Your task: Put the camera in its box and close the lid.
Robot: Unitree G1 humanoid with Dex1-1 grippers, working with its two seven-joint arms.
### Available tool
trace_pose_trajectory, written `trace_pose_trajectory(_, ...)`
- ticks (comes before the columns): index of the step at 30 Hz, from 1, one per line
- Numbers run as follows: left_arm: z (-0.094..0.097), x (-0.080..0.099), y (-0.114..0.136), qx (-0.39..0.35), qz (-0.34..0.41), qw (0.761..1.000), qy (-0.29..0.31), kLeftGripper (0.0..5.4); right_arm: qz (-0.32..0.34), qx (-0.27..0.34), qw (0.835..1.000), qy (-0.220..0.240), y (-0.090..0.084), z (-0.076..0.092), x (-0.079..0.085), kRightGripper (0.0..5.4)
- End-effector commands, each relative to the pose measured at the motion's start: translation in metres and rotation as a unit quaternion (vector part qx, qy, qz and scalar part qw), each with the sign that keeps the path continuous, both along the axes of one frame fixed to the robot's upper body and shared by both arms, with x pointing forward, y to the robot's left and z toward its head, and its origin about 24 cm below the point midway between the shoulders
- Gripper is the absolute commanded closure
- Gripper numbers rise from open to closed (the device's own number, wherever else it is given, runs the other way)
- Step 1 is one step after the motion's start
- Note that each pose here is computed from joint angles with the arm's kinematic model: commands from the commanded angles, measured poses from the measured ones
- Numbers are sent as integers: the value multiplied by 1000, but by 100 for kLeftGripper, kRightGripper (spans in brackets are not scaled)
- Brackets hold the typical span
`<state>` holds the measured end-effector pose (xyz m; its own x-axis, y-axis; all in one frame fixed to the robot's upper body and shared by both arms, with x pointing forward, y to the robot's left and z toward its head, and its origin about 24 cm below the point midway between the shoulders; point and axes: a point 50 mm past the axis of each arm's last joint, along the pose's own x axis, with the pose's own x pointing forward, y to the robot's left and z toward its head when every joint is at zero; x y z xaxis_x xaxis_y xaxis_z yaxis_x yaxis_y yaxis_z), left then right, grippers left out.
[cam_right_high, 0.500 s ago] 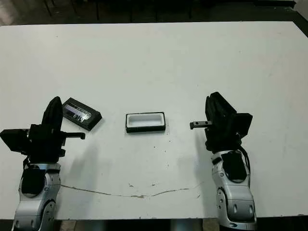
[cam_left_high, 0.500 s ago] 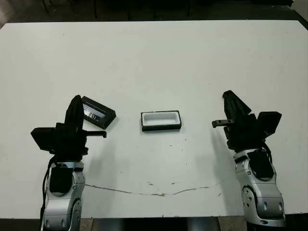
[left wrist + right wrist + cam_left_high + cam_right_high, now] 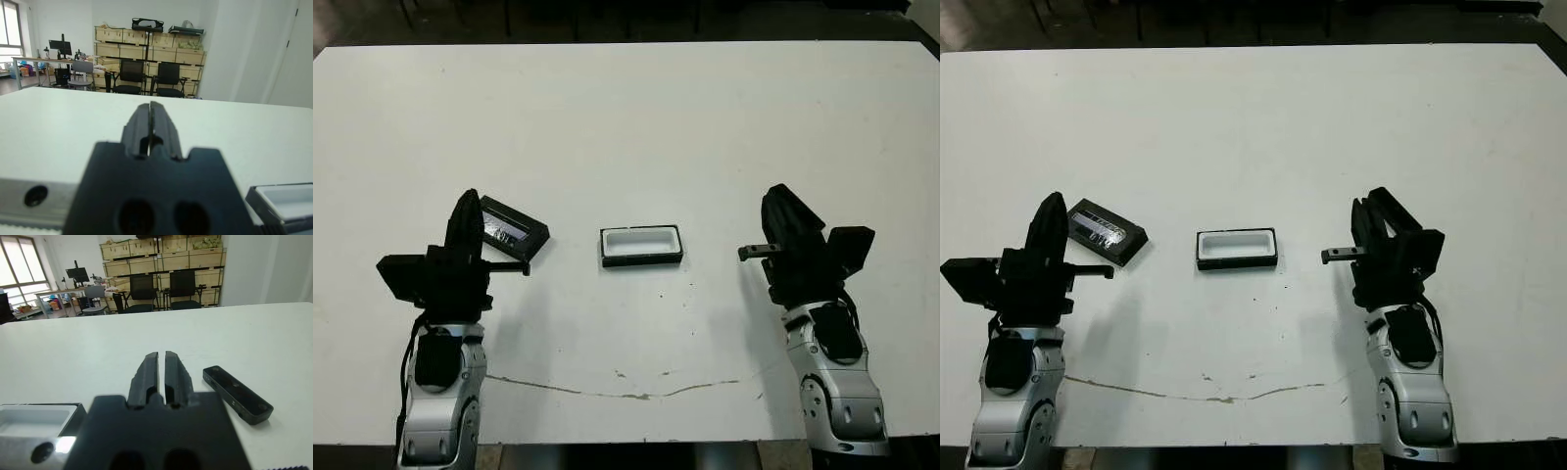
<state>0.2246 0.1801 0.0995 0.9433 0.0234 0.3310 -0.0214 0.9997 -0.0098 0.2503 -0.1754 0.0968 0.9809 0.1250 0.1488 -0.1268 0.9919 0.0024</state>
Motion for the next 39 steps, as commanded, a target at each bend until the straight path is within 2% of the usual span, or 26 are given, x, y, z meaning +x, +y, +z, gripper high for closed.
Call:
trace_pose_trajectory(1,-4,-3,5,2,5,1000,10,540,-3,-31,999,11,-22,6,-1,538)
trace_pose_trajectory(5,-3,-4,7,1,3,1000,8,540,-1,-76,997,9,-50,24,3,505)
trace_pose_trajectory(8,-3,-3,6,1,3,1000,10,540,0,-95,995,12,-68,34,8,458)
trace_pose_trajectory(14,-3,-1,4,3,-1,1000,10,540,19,-121,992,35,-83,44,17,360)
trace_pose_trajectory(24,0,0,8,8,10,1000,11,540,27,-154,985,70,-96,40,35,186)
trace_pose_trajectory(34,-1,-1,9,15,10,1000,14,540,56,-130,982,128,-104,21,53,14)
trace_pose_trajectory(35,-1,-1,9,16,10,1000,14,540,58,-127,981,135,-105,19,55,0)
trace_pose_trajectory(39,-2,-1,11,18,10,1000,19,540,63,-127,977,160,-111,14,61,0)
